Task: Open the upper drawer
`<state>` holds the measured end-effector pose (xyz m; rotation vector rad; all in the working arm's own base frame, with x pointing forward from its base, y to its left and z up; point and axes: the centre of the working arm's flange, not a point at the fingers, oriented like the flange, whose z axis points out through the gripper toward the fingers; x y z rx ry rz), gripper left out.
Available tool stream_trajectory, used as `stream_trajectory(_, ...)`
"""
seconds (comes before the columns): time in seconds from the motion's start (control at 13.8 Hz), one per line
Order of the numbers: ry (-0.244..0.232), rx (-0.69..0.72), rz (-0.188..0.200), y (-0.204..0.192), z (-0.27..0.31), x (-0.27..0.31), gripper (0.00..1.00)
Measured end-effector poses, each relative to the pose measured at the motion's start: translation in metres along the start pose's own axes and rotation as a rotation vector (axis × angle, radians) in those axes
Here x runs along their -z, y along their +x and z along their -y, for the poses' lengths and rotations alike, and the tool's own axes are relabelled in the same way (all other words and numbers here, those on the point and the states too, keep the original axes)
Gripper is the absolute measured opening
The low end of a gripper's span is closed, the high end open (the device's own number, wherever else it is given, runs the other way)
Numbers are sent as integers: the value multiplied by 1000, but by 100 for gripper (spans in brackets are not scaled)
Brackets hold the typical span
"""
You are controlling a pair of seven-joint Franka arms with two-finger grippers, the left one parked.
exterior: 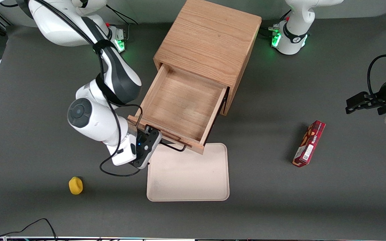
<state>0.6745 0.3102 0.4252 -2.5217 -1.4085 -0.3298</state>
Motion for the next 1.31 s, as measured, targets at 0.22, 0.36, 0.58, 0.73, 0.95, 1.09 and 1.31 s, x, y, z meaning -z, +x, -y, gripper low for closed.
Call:
stream_trajectory(0.22, 49, -50, -45, -3, -13, 39, 100)
stream_trajectory(0.36, 65, -96, -39, -12, -14, 83, 100)
stream_trajectory(0.58, 44, -340, 53, -65, -23, 154, 100)
stream_trajectory(0.73, -9, -543, 155, -112, -26, 190, 100)
stream_trajectory(0.95, -104, -794, 252, -166, -15, 238, 100)
stream_trajectory(1.09, -201, -873, 282, -200, -12, 262, 100)
stream_trajectory(1.31, -239, -937, 285, -237, -23, 274, 100)
